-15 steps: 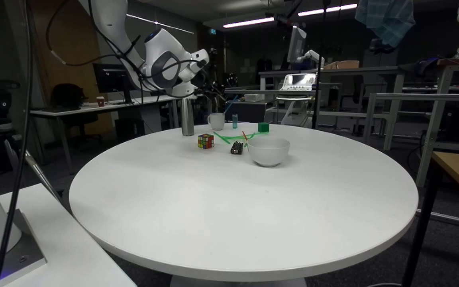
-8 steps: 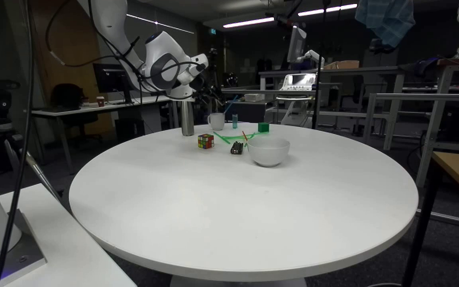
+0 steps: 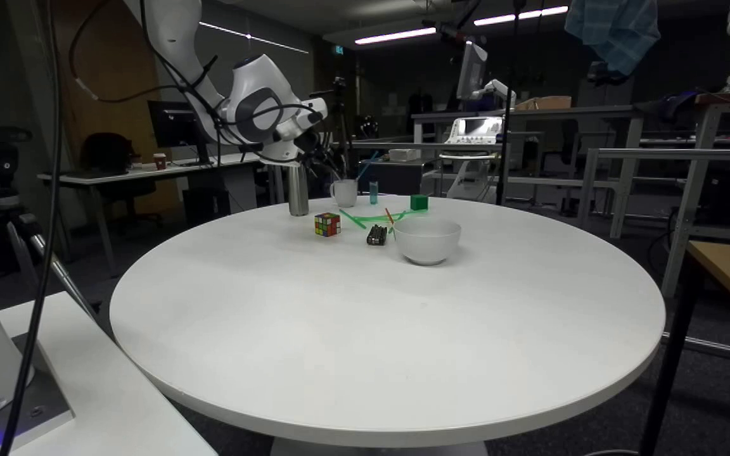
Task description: Place the Rubik's cube in the middle of the table
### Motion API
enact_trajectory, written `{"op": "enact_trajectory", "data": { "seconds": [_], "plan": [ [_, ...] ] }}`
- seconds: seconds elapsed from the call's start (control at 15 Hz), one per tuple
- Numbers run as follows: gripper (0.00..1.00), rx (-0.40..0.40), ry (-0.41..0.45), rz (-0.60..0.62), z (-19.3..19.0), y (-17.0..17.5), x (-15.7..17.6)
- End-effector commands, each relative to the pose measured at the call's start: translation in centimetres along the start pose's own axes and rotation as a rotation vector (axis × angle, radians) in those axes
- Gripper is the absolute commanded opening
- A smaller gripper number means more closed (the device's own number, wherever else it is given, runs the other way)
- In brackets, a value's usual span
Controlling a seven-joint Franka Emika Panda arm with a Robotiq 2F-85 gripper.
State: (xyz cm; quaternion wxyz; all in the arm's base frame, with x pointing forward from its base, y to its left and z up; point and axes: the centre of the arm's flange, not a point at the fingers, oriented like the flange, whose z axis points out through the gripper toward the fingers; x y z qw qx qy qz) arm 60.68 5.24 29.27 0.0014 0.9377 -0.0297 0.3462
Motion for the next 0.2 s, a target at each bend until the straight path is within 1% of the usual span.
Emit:
{"op": "enact_trajectory", "data": {
  "seconds": [0.0,0.13],
  "plan": [
    [1.00,0.023,-0.063,-0.017,-0.84,0.83,0.22],
    [1.00,0.031,-0.081,-0.016,-0.64,0.85,0.10]
  ]
}}
